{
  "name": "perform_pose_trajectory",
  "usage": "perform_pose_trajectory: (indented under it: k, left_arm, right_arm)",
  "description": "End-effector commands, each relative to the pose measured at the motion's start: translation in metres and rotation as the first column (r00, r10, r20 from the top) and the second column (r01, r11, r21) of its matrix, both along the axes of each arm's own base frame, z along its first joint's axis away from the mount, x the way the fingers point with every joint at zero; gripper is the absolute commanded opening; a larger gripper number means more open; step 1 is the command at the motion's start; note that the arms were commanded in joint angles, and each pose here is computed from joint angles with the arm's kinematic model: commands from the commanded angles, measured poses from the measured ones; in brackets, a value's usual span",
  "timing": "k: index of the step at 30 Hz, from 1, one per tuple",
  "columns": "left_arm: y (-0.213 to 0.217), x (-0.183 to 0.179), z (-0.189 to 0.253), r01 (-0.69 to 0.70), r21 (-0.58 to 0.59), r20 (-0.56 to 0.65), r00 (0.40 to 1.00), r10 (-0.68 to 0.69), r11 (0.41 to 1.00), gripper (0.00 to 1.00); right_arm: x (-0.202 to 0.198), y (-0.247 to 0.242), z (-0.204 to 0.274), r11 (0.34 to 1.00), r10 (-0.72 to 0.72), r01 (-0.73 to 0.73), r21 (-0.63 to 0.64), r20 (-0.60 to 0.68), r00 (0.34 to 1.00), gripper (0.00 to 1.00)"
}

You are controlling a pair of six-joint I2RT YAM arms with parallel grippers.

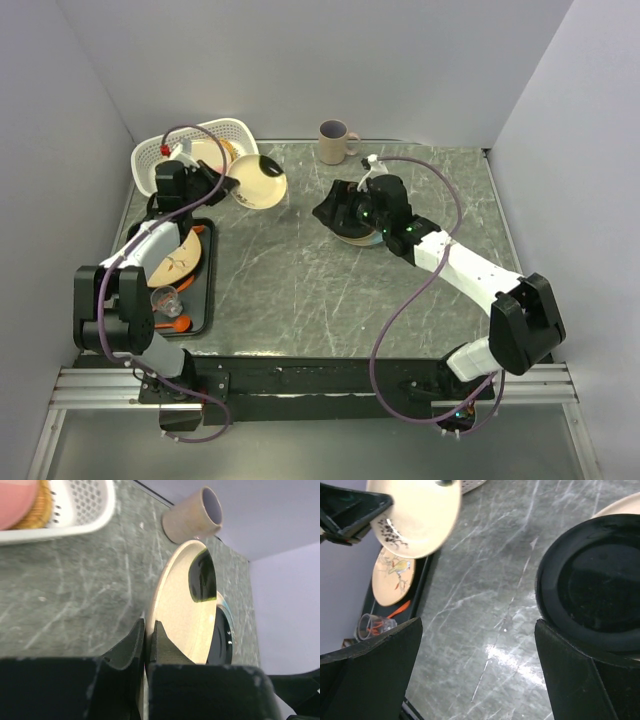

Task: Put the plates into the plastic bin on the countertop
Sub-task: Place the plate in the plastic bin.

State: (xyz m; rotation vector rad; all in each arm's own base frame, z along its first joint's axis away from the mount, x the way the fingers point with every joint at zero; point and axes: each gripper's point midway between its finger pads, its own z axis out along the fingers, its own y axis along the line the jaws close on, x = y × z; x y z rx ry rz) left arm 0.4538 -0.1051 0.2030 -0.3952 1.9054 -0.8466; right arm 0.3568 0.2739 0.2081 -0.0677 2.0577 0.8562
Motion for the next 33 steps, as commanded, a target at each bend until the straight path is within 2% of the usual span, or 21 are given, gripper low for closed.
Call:
perform_pose_trajectory:
  k: [1, 14, 26, 33]
  left_arm:
    - [0.015, 0.009, 0.027, -0.009, -0.028, 0.062, 0.998, 0.010, 1.000, 0.01]
    - [0.057, 0.037, 0.006, -0.079, -0.134, 0.003, 0.997, 0.081, 0.988, 0.01]
    - [0.094, 0.033, 0.003, -0.193, -0.103, -0.013, 0.981, 0.193, 0.976, 0.01]
    - [0.108, 0.039, 0.001, -0.247, -0.085, -0.025, 0.969, 0.246, 0.965, 0.01]
  right_arm:
    - [-0.001, -0.012, 0.018, 0.999, -0.036, 0.037, -0.021, 0.066, 0.997, 1.00]
    - [-0.024, -0.044, 0.005, 0.991, -0.113, 0.116, -0.061, 0.057, 0.992, 1.00]
    - [-0.025, -0.027, -0.001, 0.997, -0.030, 0.031, -0.066, 0.024, 0.999, 1.00]
    - [-0.027, -0.028, -0.001, 0.997, -0.027, 0.028, -0.073, 0.027, 0.999, 1.00]
